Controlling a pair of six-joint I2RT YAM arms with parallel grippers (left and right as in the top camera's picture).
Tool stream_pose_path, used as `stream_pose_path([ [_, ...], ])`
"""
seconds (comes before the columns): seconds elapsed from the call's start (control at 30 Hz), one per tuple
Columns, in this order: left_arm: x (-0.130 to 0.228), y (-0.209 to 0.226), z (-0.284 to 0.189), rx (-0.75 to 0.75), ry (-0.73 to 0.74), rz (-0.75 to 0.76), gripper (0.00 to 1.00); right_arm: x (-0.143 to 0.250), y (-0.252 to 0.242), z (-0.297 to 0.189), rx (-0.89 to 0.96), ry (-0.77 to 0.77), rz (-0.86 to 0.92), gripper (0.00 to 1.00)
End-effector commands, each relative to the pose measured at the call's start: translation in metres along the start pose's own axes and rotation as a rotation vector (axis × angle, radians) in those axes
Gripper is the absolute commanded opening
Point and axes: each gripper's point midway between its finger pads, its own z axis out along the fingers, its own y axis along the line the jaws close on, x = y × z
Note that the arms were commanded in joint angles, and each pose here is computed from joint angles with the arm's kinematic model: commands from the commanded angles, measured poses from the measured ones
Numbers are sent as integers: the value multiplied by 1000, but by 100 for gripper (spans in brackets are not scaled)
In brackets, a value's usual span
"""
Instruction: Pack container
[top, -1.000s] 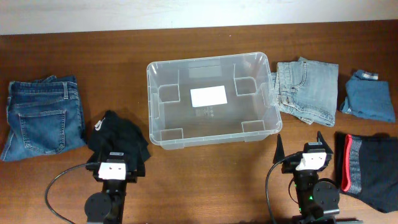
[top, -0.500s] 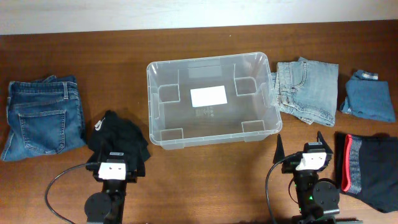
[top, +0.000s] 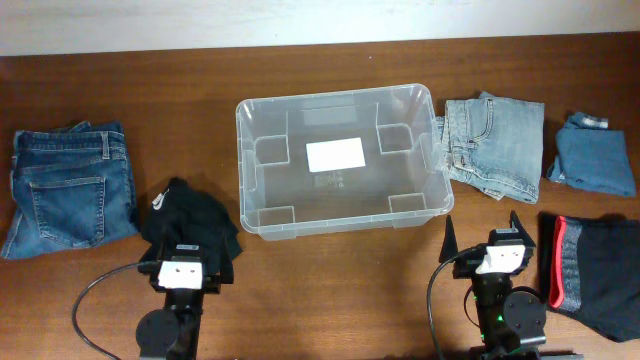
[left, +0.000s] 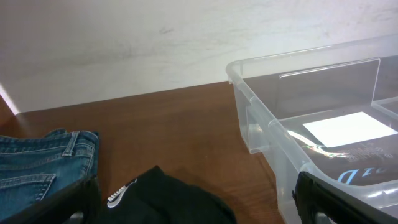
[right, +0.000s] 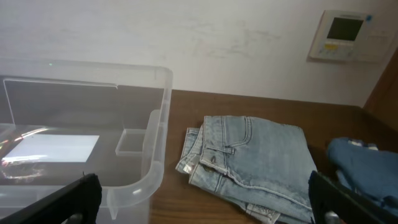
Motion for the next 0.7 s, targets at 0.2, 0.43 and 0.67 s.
stream_pose_path([
  [0.2, 0, -1, 0, 5, -5, 6, 99, -60, 4, -9, -45, -195, 24, 98],
  [0.43, 0, -1, 0, 5, -5, 6, 99, -135, -9, -36, -15, -236, 39, 99],
  [0.67, 0, -1, 0, 5, -5, 6, 100, -202, -15, -36, -24, -143, 33, 98],
])
